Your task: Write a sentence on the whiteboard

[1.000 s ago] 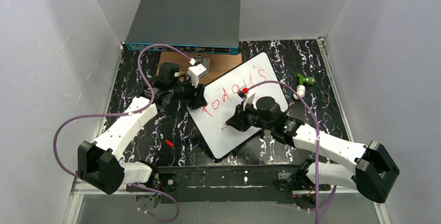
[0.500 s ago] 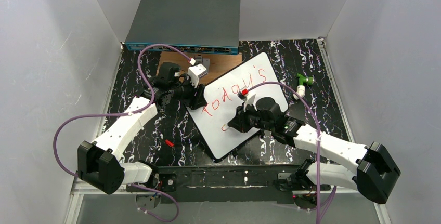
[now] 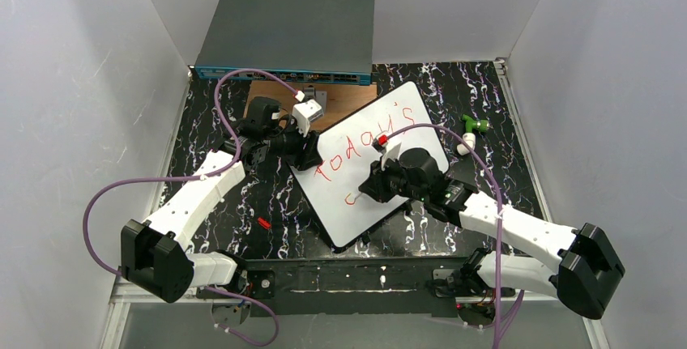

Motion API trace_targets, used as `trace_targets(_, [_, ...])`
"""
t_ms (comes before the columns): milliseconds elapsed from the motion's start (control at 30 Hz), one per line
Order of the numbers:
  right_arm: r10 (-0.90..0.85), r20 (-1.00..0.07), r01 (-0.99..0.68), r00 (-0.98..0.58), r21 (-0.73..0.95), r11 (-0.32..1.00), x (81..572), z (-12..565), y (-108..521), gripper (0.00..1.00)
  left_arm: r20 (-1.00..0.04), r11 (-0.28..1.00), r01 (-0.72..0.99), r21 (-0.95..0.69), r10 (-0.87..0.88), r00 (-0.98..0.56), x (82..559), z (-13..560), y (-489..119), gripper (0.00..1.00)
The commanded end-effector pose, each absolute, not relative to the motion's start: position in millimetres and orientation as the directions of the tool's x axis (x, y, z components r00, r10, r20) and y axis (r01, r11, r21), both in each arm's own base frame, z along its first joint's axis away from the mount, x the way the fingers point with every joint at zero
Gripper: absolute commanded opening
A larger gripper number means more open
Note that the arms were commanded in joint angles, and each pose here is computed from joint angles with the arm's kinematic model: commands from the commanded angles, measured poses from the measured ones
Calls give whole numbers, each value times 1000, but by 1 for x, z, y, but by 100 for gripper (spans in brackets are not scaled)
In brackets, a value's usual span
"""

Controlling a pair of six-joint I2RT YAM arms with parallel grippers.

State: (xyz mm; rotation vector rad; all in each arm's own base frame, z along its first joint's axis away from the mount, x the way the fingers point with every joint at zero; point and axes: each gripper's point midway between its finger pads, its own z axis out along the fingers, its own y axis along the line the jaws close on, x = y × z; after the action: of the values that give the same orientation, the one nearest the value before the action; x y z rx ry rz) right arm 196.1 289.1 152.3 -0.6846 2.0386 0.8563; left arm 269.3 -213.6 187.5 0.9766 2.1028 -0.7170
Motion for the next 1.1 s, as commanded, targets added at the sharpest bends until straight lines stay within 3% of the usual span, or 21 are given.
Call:
trace_targets(0, [-135,-886,-682,-443,235,693,231,176,285,1,-785,460,873,-162,477,-396,245,191,-220,0])
trace_targets(1067, [-123,-875,-722,-469,299,624,224,178,306,1,-780,462,872,-159,483,-398,246,188,-219,0])
